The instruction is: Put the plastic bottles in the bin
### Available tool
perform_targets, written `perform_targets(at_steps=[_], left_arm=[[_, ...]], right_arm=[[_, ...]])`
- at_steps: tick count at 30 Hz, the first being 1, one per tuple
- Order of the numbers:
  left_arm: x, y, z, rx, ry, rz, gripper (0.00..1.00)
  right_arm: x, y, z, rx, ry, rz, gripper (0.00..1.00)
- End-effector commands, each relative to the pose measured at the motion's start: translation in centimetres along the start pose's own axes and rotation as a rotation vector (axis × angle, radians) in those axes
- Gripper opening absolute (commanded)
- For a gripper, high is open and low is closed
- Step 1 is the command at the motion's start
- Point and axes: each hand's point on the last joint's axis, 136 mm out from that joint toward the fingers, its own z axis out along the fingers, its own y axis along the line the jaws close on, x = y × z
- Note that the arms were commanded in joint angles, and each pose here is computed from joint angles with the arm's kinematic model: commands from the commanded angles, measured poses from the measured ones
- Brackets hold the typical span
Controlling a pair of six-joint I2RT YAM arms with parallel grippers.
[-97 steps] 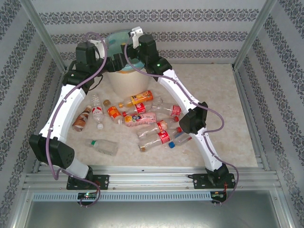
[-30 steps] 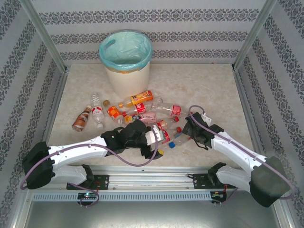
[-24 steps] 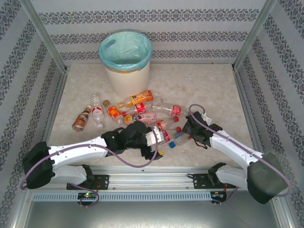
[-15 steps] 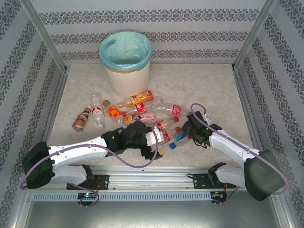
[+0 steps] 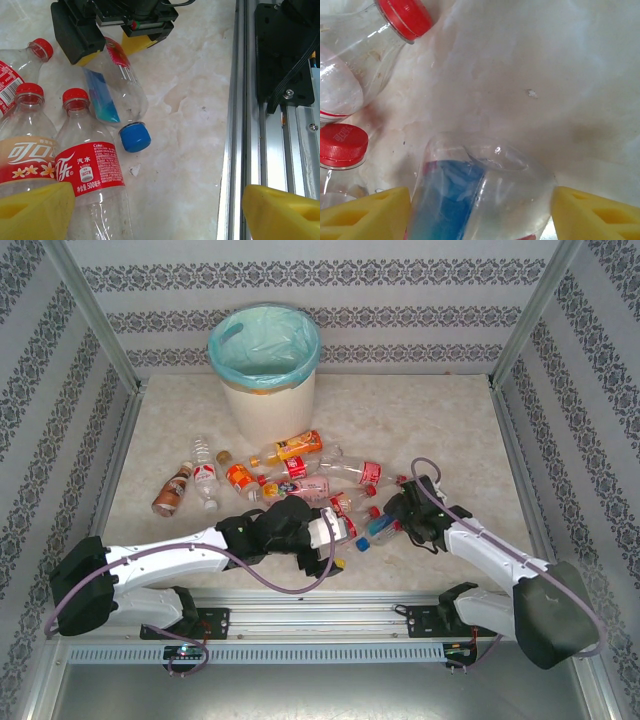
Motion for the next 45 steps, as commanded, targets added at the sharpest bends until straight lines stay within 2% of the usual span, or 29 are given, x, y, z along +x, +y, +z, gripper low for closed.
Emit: perform_targets(at_steps=[1, 6, 14, 22, 27, 33, 36, 40, 45], left_arm=[[-0.7, -0.3, 0.1, -0.002, -0.026, 0.034, 0.88], [-0.5, -0.3, 0.2, -0.005, -0.023, 0.035, 0.88], [-0.6, -0.1, 0.1, -0.016, -0.024, 0.03, 0.88], [-3.3, 0.9, -1.4, -0.077, -0.117, -0.001, 0.88], [-6.2, 2.9, -3.8, -0.191, -0.171, -0.043, 0.89], [-10.2, 6.4, -8.2, -0.34, -0.211, -0.094, 0.89], [-11.8, 9.0, -10.6, -0.415, -0.219, -0.152, 0.89], [-13.4, 12.8, -13.5, -0.468, -0.22, -0.276, 0.9], [-14.2, 18.3, -17.2, -0.538, -0.231, -0.431, 0.88]], right_arm=[[1.2, -2.2, 0.4, 0.053, 0.05, 0.042, 0.76], [1.1, -2.0, 0.4, 0.031, 0.054, 0.057, 0.76], [0.7, -2.0, -0.5, 0.019, 0.035, 0.04, 0.63], [-1.0, -2.0, -3.6, -0.001, -0.063, 0.001, 0.55], [-2.8, -0.5, -7.3, -0.015, -0.128, -0.095, 0.54], [-6.0, 4.2, -13.6, -0.094, -0.225, -0.231, 0.52], [-7.4, 7.9, -16.5, -0.156, -0.273, -0.307, 0.51], [-8.5, 15.5, -20.3, -0.264, -0.365, -0.466, 0.51], [-7.6, 27.1, -23.9, -0.436, -0.491, -0.706, 0.51]])
